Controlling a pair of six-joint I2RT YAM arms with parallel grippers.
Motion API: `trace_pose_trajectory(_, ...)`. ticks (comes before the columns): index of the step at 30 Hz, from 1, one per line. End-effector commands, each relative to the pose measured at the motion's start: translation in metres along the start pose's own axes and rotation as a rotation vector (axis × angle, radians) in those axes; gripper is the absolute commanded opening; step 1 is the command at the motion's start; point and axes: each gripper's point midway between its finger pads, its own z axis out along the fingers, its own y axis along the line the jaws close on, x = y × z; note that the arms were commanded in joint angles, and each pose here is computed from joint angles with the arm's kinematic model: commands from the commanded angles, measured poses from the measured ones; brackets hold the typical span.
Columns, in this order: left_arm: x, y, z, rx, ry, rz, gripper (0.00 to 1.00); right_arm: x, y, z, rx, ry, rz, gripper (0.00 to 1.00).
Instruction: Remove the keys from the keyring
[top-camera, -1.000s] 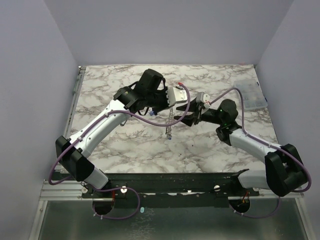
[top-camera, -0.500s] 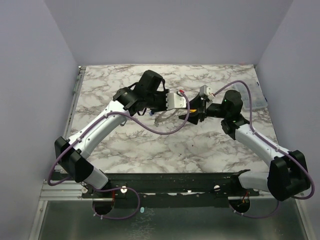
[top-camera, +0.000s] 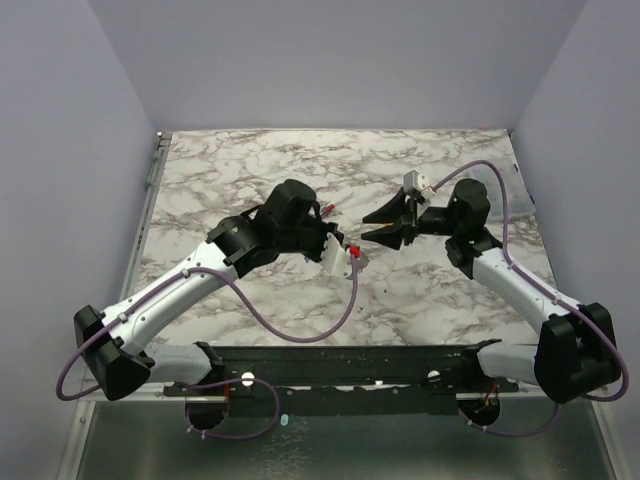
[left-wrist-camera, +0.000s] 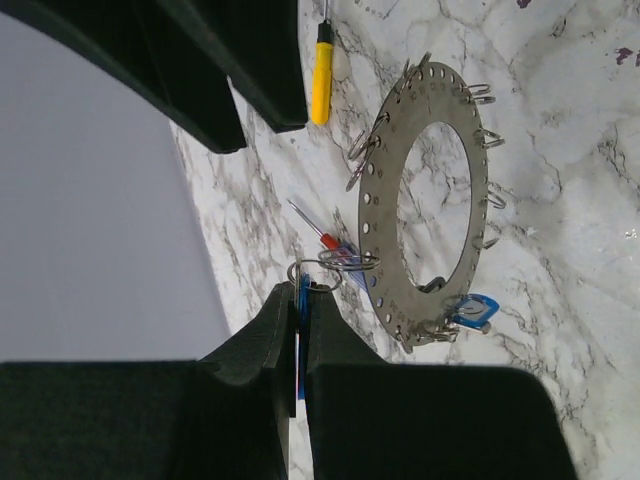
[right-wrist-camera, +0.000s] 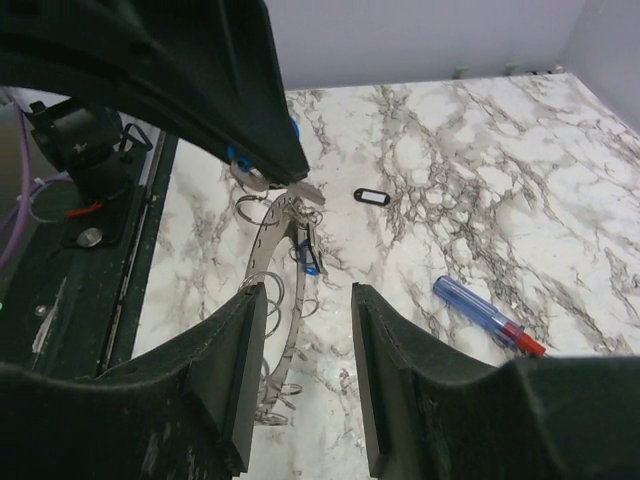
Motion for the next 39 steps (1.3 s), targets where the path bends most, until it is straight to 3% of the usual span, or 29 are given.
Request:
trace_pose_trajectory(1, -0.022, 0.021, -0.011, -0.151, -0.028, 0.248, 0.00, -0.012, 0.010, -0.001, -0.049, -0.037, -0.032, 0.46)
trace_pose_trajectory(18, -0.045, 0.026, -0.002, -0.183, -0.080, 0.255, 0.00, -0.008, 0.019, 0.001, -0.055, -0.078, -0.007, 0.35)
trace_pose_trajectory(39, -0.052, 0.016, 0.020, -0.143, -0.122, 0.228, 0.00, 0.005, 0.027, 0.013, -0.094, -0.049, -0.064, 0.34)
